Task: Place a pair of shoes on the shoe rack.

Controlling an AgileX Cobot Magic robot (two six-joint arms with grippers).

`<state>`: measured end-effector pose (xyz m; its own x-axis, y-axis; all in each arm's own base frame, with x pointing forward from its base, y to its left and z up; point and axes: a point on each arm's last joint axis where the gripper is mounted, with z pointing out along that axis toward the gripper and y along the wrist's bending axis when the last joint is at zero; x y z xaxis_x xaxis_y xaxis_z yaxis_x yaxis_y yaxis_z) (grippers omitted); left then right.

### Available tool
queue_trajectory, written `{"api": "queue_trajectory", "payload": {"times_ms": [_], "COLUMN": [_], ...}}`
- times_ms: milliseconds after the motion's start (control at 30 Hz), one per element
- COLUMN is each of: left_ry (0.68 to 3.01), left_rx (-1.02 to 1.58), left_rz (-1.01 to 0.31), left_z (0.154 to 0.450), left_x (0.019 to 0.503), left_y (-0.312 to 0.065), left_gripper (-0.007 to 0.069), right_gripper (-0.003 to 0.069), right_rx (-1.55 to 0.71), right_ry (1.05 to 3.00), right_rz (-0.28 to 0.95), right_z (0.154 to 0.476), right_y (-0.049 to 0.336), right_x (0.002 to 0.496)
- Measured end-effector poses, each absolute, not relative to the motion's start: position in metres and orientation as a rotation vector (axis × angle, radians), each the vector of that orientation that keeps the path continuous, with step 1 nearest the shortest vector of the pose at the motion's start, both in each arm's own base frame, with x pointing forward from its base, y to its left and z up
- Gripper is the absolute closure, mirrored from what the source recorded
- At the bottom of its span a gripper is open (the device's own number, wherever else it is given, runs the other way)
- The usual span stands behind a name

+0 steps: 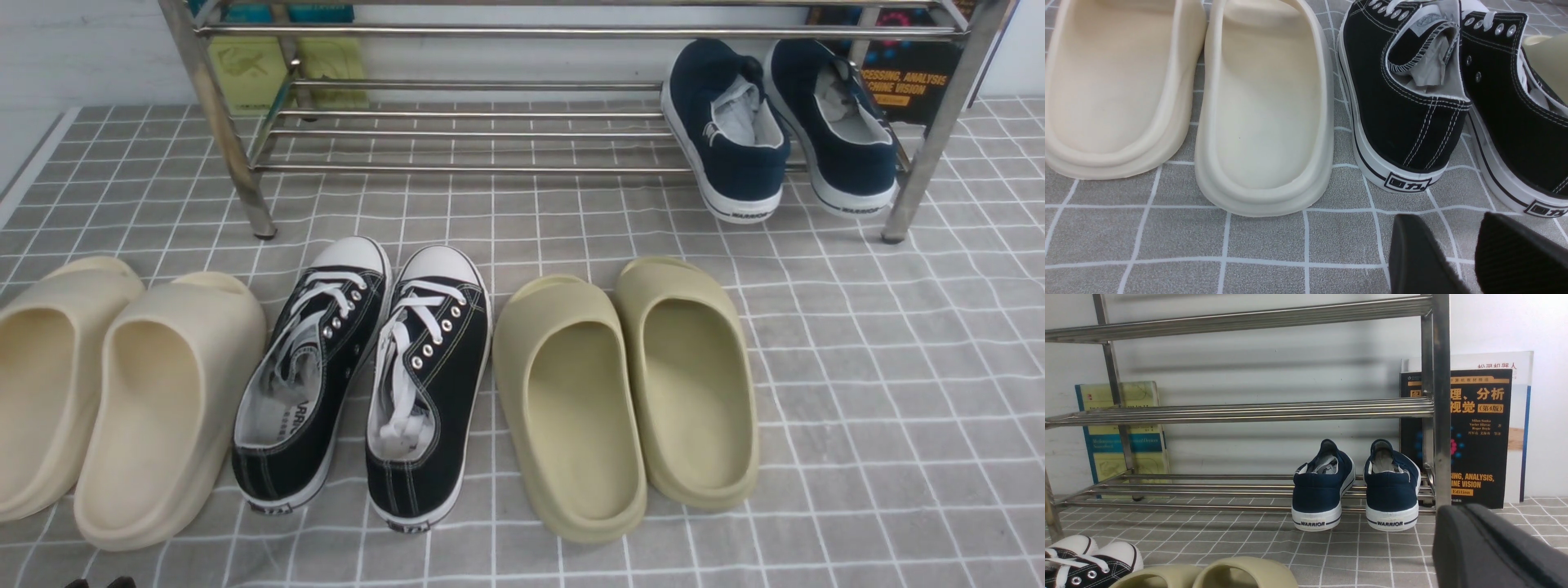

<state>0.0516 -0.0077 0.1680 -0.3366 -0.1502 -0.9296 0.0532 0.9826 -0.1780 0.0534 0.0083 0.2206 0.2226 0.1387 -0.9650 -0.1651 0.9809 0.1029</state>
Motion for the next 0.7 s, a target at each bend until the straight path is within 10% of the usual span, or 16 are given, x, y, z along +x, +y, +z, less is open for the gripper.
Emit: {"api": "queue_trajectory", "payload": {"times_ms": [700], "left_ry": [1.903], "left_rx": [-0.069], "left_rz": [-0.206], "left_z": [0.168], "left_x": [0.052], "left_y": [-0.008], "left_gripper": [0.0386], "right_gripper": [0.0654], "right_rx": [0.013], "right_ry": [1.713], "right_rz": [0.175], "right_z": [0.186], "right_y": [0.006], "right_x": [0.056]}}
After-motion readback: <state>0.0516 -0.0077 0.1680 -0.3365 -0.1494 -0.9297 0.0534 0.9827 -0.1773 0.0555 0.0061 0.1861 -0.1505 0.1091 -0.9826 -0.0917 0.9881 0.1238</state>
